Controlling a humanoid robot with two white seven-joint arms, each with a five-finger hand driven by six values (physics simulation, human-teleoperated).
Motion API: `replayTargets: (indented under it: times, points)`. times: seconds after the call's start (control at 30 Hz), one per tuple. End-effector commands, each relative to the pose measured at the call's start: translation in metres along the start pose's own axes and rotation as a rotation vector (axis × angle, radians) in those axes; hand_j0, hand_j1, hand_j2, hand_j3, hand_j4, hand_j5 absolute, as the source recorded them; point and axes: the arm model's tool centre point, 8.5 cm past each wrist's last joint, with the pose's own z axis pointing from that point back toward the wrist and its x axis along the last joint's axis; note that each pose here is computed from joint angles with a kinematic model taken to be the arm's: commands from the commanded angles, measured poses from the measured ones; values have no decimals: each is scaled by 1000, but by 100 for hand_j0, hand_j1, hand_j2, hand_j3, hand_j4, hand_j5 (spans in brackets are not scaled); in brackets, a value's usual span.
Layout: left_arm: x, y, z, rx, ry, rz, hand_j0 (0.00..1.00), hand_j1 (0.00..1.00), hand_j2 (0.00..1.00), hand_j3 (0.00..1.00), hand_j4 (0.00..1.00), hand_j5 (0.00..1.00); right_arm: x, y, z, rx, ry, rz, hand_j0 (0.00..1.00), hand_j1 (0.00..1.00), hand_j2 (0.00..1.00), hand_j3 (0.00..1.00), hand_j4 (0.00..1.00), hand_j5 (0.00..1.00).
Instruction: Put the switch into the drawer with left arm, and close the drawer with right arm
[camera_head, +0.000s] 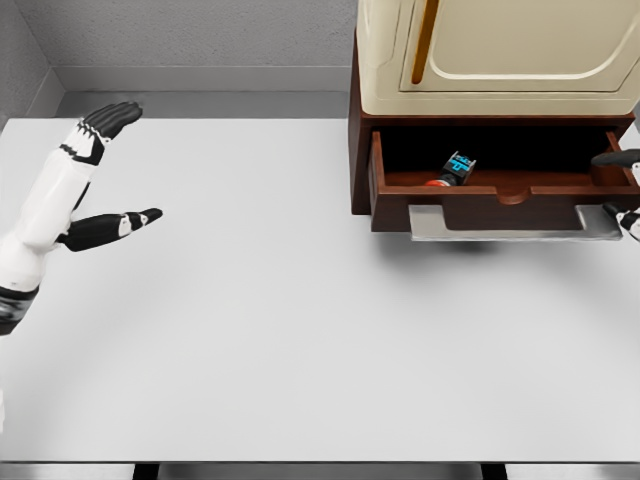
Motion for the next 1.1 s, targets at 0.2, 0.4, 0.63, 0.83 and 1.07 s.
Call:
replayTargets:
  times: [0.2,0.4,0.63,0.83,1.07]
  points:
    - [-94,5,73,-229,324,24,100,100,100,100,100,100,-4,3,-3,-12,10,-7,70,70,70,70,70,70]
    - [-88,6,77,-215,318,28,100,100,100,100,100,100,-9,8,-8,-4,16,-10,70,70,70,70,70,70]
    - [-88,5,77,-214,317,30,100,100,100,100,100,100,-11,7,-9,-5,21,-9,70,70,70,70,70,70]
    - [-86,6,75,-213,310,26,100,100,100,100,100,100,-11,7,-9,-7,20,-9,68,68,68,68,68,68]
    - [-84,1,73,-204,304,37,100,100,100,100,100,100,-9,8,-17,4,3,-9,68,68,68,68,68,68]
